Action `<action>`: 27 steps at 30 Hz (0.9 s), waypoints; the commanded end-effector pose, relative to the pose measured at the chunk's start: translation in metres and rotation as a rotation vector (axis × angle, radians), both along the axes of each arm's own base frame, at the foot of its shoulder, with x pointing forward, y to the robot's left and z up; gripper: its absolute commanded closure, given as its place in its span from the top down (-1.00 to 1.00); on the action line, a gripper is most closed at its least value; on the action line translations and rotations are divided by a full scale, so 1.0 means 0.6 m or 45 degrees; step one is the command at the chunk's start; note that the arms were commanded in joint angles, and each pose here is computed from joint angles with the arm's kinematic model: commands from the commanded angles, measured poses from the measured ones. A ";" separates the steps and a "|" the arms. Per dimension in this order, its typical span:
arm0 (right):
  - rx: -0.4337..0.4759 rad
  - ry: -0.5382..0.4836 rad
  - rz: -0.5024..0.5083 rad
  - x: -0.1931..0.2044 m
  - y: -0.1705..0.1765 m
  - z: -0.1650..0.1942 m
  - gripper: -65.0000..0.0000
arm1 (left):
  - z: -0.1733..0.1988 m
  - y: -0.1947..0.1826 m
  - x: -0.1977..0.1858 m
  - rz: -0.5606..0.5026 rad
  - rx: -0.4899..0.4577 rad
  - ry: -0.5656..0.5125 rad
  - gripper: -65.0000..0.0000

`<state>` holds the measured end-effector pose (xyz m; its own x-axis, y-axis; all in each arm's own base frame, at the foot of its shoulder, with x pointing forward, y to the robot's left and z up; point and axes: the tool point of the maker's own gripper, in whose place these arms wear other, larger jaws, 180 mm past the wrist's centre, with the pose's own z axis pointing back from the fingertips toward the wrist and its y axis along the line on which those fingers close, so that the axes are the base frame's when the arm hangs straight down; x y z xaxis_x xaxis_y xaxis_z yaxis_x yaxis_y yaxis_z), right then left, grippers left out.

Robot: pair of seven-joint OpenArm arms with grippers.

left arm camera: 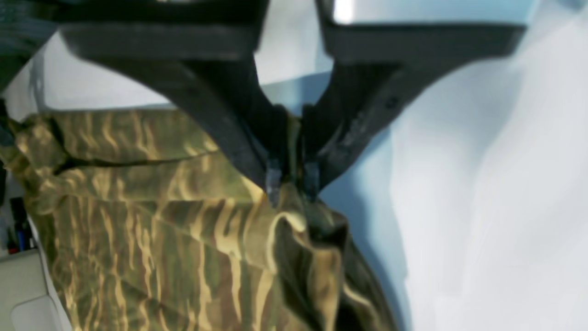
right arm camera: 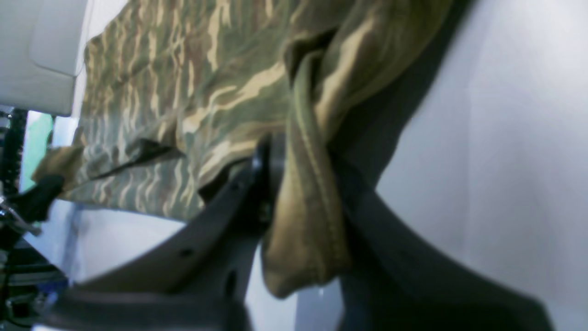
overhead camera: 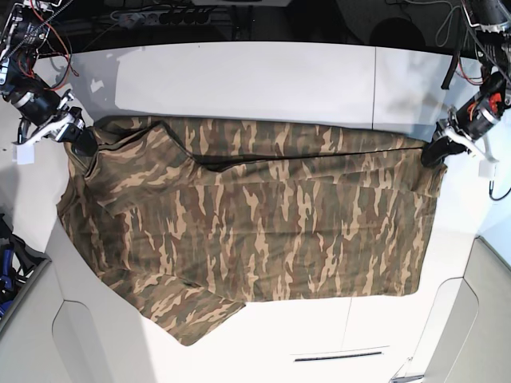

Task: Fold the T-shirt properly
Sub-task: 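Drag the shirt with both grippers back across the table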

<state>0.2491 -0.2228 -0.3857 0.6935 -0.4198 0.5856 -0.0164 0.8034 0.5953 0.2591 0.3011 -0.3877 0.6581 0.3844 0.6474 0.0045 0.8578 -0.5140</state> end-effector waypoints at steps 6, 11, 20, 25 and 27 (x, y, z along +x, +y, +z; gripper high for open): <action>0.001 -0.015 -0.021 -0.021 -0.020 0.010 -1.00 | 0.020 -0.006 -0.032 -0.045 0.036 -0.034 -1.00; 0.003 0.018 -0.029 -0.042 -0.027 0.003 -1.00 | 0.027 -0.017 -0.057 -0.050 0.048 -0.041 -1.00; 0.029 0.086 -0.014 -0.075 -0.024 -0.010 -1.00 | 0.039 -0.029 -0.109 -0.022 0.065 -0.041 -1.00; 0.031 0.125 -0.007 -0.093 -0.023 -0.019 -1.00 | 0.041 -0.037 -0.123 -0.048 0.078 -0.027 -1.00; 0.047 0.130 -0.011 -0.100 -0.021 -0.020 -1.00 | 0.039 -0.038 -0.130 -0.050 0.078 -0.014 -1.00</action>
<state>0.1861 -0.2309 -0.4071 0.7569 -0.4583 0.4659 0.0807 0.7730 0.6293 0.1773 0.2766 -0.3756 0.6863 0.3297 0.6483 0.0146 0.8849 -0.4656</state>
